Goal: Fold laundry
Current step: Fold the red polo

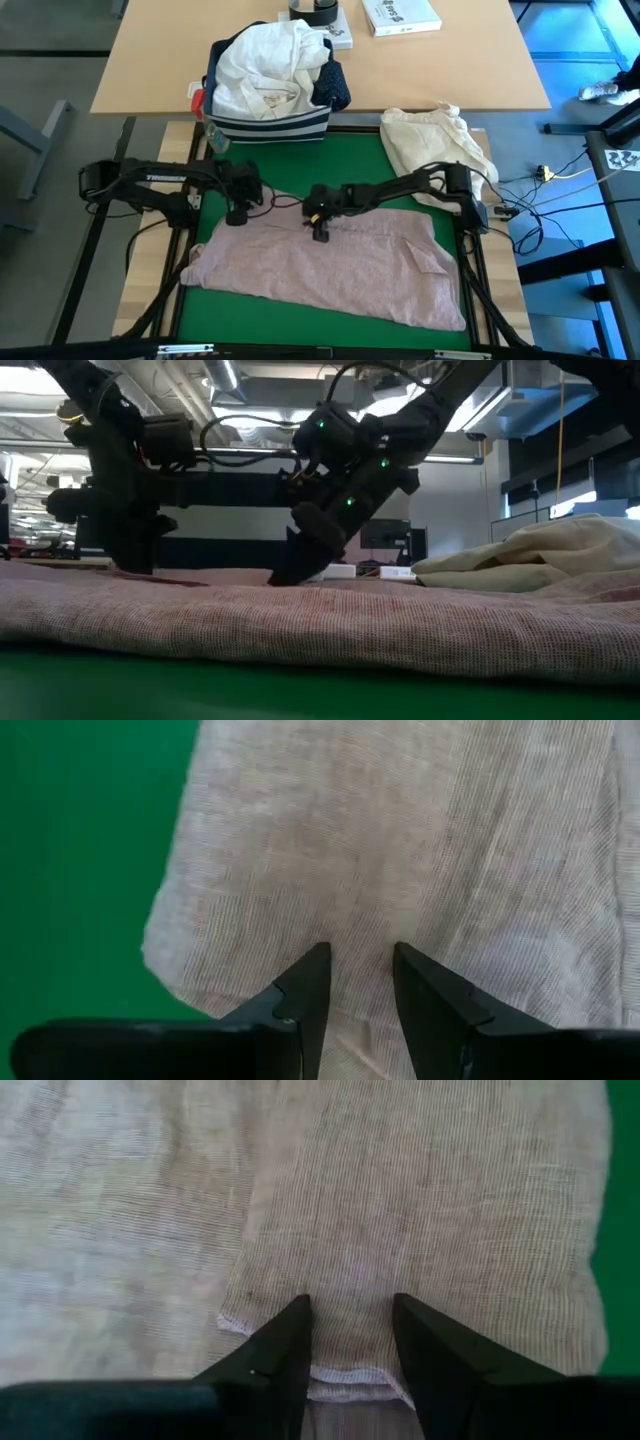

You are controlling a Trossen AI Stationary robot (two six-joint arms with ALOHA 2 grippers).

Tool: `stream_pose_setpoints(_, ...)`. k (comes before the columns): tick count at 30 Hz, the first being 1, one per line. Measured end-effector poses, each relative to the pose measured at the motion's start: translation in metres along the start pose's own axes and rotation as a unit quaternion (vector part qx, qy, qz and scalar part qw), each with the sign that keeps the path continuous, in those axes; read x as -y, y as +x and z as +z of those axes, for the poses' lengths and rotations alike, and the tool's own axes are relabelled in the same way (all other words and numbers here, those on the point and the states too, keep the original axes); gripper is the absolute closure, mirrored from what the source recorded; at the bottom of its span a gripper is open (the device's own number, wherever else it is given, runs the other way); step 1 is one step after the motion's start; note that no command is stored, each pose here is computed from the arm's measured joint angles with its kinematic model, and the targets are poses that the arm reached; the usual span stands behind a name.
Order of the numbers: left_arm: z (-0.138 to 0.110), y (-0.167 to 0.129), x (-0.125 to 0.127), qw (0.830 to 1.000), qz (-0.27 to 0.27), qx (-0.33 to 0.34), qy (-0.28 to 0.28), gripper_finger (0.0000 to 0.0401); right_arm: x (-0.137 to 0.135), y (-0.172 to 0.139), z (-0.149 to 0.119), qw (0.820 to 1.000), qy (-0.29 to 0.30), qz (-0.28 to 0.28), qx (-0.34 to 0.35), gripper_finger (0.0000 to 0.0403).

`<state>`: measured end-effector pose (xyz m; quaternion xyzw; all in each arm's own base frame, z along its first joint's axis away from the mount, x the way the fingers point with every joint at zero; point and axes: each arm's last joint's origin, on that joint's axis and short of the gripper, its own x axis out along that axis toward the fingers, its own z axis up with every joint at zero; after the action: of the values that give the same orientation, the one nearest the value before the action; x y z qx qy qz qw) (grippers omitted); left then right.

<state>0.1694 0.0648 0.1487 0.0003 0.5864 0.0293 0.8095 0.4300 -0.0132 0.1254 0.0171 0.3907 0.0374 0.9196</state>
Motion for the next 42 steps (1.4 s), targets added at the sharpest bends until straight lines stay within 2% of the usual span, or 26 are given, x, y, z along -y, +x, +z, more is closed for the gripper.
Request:
stream_pose_setpoints(3, 0.01, -0.011, -0.003, 1.0, 0.008, 0.01, 0.001, 0.0294, -0.002, -0.022, 0.017, 1.0, 0.0, 0.003, 0.016, 0.026)
stream_pose_setpoints(7, 0.028, -0.037, -0.008, 0.999, 0.028, 0.029, 0.0, 0.0294, -0.006, -0.071, 0.039, 1.0, -0.01, 0.002, 0.016, 0.026)
stream_pose_setpoints(12, 0.05, -0.07, -0.012, 0.994, 0.034, 0.094, -0.033, 0.0294, -0.015, -0.129, 0.043, 1.0, -0.001, 0.006, -0.022, 0.026)
stream_pose_setpoints(15, 0.059, -0.077, -0.01, 0.989, 0.0, 0.132, -0.064, 0.0294, -0.026, -0.153, 0.038, 0.999, 0.014, 0.016, -0.046, 0.026)
stream_pose_setpoints(19, 0.068, -0.076, 0.0, 0.98, -0.047, 0.172, -0.086, 0.0294, -0.049, -0.169, 0.014, 0.994, 0.036, 0.032, -0.095, 0.026)
stream_pose_setpoints(24, 0.076, -0.063, 0.024, 0.973, -0.083, 0.191, -0.099, 0.0294, -0.087, -0.19, -0.031, 0.986, 0.057, 0.049, -0.146, 0.026)
stream_pose_setpoints(27, 0.078, -0.047, 0.041, 0.973, -0.105, 0.178, -0.105, 0.0294, -0.114, -0.203, -0.061, 0.981, 0.074, 0.075, -0.166, 0.026)
stream_pose_setpoints(30, 0.08, -0.033, 0.054, 0.978, -0.093, 0.154, -0.108, 0.0294, -0.135, -0.211, -0.095, 0.971, 0.091, 0.081, -0.206, 0.026)
stream_pose_setpoints(36, 0.082, -0.008, 0.069, 0.983, -0.07, 0.104, -0.137, 0.0294, -0.144, -0.214, -0.153, 0.938, 0.136, -0.008, -0.319, 0.026)
stream_pose_setpoints(39, 0.081, -0.001, 0.073, 0.982, -0.062, 0.088, -0.152, 0.0294, -0.141, -0.217, -0.167, 0.922, 0.161, -0.055, -0.349, 0.026)
stream_pose_setpoints(42, 0.081, 0.003, 0.076, 0.983, -0.054, 0.082, -0.152, 0.0294, -0.142, -0.219, -0.173, 0.914, 0.171, -0.072, -0.36, 0.026)
